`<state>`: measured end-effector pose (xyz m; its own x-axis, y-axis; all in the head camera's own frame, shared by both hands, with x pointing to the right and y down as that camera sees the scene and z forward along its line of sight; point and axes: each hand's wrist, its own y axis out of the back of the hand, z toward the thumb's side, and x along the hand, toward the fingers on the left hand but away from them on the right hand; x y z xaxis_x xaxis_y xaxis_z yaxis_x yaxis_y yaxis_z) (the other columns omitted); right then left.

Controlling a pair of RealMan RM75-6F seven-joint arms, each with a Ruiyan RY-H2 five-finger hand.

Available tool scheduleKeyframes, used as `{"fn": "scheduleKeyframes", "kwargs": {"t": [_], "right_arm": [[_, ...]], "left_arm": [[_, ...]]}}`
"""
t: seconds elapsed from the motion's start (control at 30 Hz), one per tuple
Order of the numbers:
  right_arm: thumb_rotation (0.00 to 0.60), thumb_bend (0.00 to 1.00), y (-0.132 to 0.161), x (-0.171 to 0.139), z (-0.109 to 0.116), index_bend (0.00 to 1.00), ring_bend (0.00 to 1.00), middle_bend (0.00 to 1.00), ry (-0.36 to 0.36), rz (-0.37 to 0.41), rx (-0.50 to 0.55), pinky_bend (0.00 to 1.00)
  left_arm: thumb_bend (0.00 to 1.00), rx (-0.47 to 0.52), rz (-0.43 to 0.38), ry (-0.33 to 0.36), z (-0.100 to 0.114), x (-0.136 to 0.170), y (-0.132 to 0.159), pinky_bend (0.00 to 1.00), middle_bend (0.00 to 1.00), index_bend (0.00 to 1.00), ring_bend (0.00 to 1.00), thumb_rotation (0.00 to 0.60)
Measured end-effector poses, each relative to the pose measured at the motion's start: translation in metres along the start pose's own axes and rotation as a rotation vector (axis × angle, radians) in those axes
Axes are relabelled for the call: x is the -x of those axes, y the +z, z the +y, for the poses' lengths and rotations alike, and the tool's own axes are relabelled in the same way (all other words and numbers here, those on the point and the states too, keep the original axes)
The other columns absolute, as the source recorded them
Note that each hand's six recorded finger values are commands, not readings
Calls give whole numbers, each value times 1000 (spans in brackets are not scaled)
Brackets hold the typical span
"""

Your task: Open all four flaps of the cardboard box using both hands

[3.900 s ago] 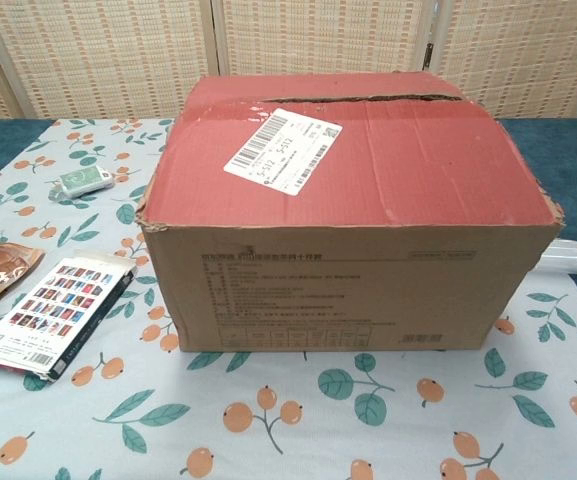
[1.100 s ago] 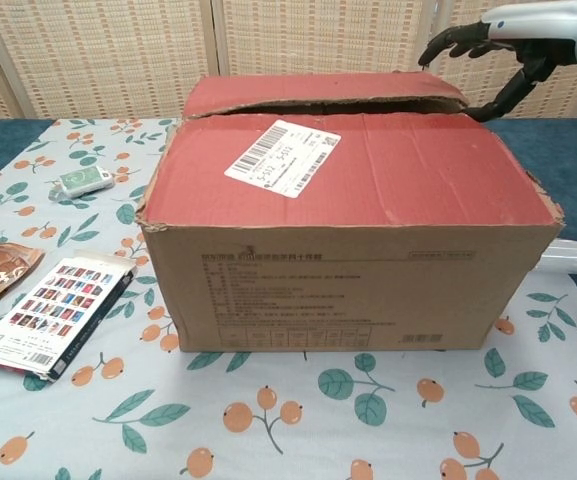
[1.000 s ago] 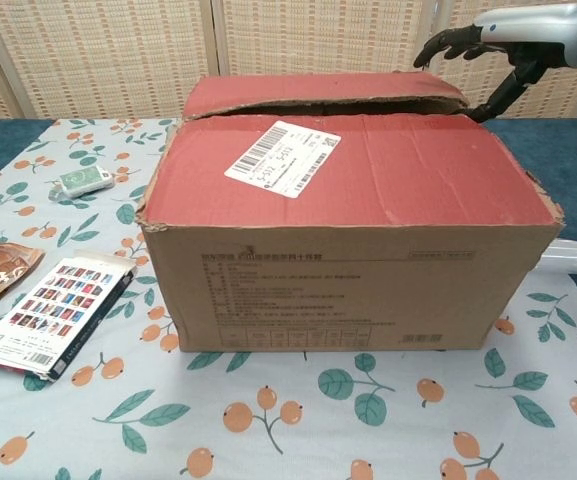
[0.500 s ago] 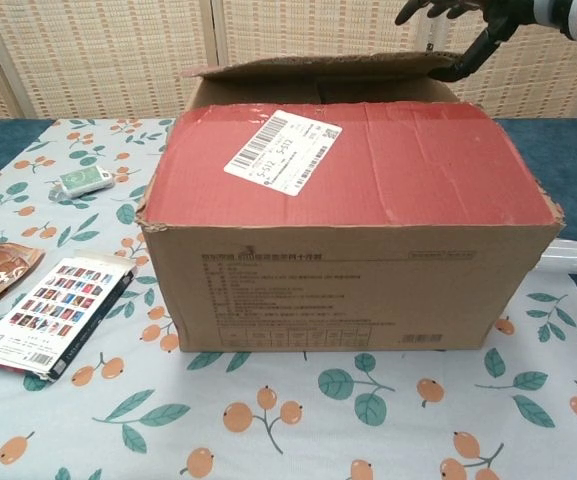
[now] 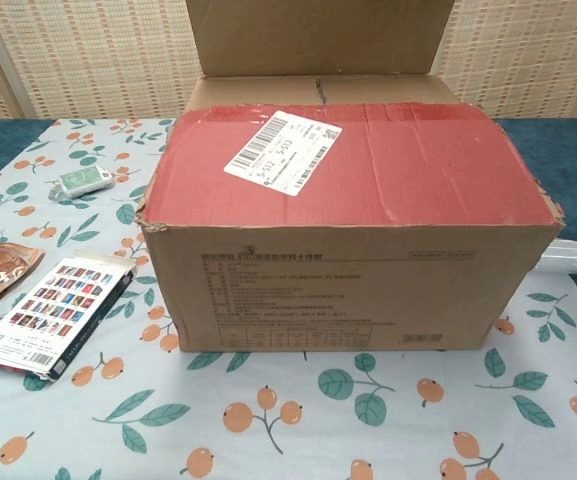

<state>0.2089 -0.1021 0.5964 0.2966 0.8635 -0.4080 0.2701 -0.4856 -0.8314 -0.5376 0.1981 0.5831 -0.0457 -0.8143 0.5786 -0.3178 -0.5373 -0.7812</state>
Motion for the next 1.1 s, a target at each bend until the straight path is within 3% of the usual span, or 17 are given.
{"fn": "scheduleKeyframes", "kwargs": {"t": [0.3, 0.47, 0.67, 0.83, 1.03, 1.1], "right_arm": [[600, 421, -24, 44, 9, 133, 0, 0, -46, -96, 6, 0], [600, 421, -32, 48, 9, 134, 0, 0, -50, -102, 42, 0], [600, 421, -19, 21, -3, 133, 0, 0, 2, -7, 52, 0], [600, 421, -12, -26, -14, 133, 20, 4, 96, 59, 119, 0], [600, 421, -17, -60, -23, 102, 58, 26, 181, 57, 362, 12], [600, 421, -20, -66, -25, 102, 69, 32, 204, 52, 454, 71]], "left_arm": [[349, 28, 20, 37, 10, 1, -9, 0, 6, 81, 3, 600], [348, 15, 30, 36, 9, 0, -10, 0, 7, 81, 3, 600], [352, -1, 25, 31, 7, -1, -9, 0, 7, 81, 3, 600], [353, -7, 28, 17, 5, -6, -9, 0, 7, 81, 3, 600], [353, 6, 27, 15, 5, -12, -10, 0, 6, 81, 3, 600], [353, 5, 29, 10, 4, -14, -10, 0, 7, 81, 3, 600]]}}
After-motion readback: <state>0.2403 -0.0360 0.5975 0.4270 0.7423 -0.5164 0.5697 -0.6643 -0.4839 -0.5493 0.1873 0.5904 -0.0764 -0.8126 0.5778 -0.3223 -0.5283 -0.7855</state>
